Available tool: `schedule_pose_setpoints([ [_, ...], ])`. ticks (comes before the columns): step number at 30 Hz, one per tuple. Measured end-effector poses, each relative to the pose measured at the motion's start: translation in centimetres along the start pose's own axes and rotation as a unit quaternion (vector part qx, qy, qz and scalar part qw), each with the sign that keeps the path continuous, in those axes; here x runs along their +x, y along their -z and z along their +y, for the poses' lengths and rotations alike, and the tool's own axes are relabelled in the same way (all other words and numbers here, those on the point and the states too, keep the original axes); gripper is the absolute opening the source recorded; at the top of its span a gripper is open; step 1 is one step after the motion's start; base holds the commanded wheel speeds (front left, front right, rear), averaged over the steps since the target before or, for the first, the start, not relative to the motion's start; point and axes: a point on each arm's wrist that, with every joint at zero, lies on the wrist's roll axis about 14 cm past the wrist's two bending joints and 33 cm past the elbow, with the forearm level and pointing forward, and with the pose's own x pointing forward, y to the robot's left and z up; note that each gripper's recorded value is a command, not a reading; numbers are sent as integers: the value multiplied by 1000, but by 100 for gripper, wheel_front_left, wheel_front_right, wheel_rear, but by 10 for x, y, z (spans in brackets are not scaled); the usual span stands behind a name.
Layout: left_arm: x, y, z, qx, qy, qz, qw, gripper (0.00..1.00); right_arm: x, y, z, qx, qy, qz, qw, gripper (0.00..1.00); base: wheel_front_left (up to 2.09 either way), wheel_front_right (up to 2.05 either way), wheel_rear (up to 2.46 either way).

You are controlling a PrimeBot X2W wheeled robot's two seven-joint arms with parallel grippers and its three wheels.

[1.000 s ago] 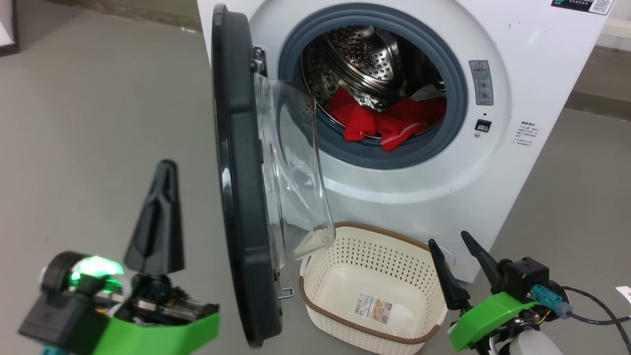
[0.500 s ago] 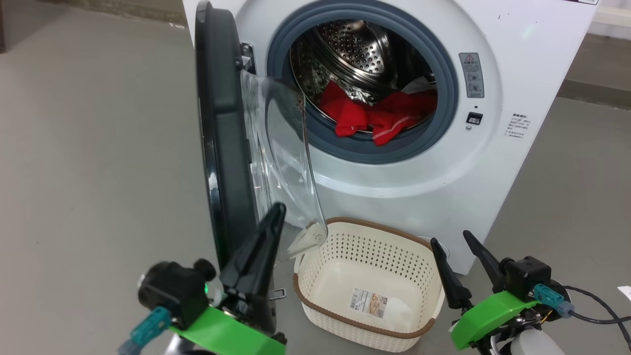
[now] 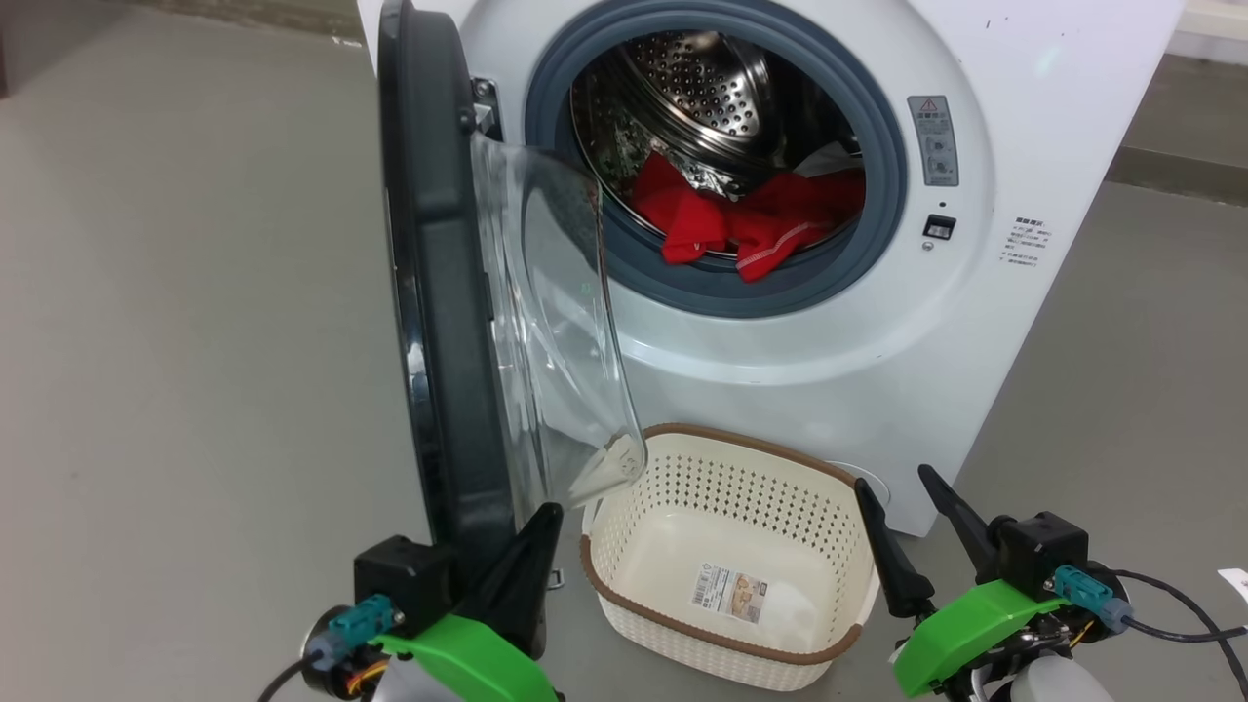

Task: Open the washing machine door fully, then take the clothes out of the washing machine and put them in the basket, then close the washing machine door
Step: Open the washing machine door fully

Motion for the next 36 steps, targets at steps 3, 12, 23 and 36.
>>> schedule_pose_setpoints([
  [3,-1,2,5,-3,-14,9,1000,0,0,1,0,0,0,2,1000,100,0,0,0],
  [12,-11,-4,25,-12,-58,5,998,0,5,5,5,-1,-7,9,1000,100,0,0,0],
  [23,-34,-17,86,-4,-154,-16,988,0,10,16,19,-1,-29,25,999,100,0,0,0],
  [36,-59,-22,146,6,-241,-24,970,0,9,20,18,-8,-30,31,999,100,0,0,0],
])
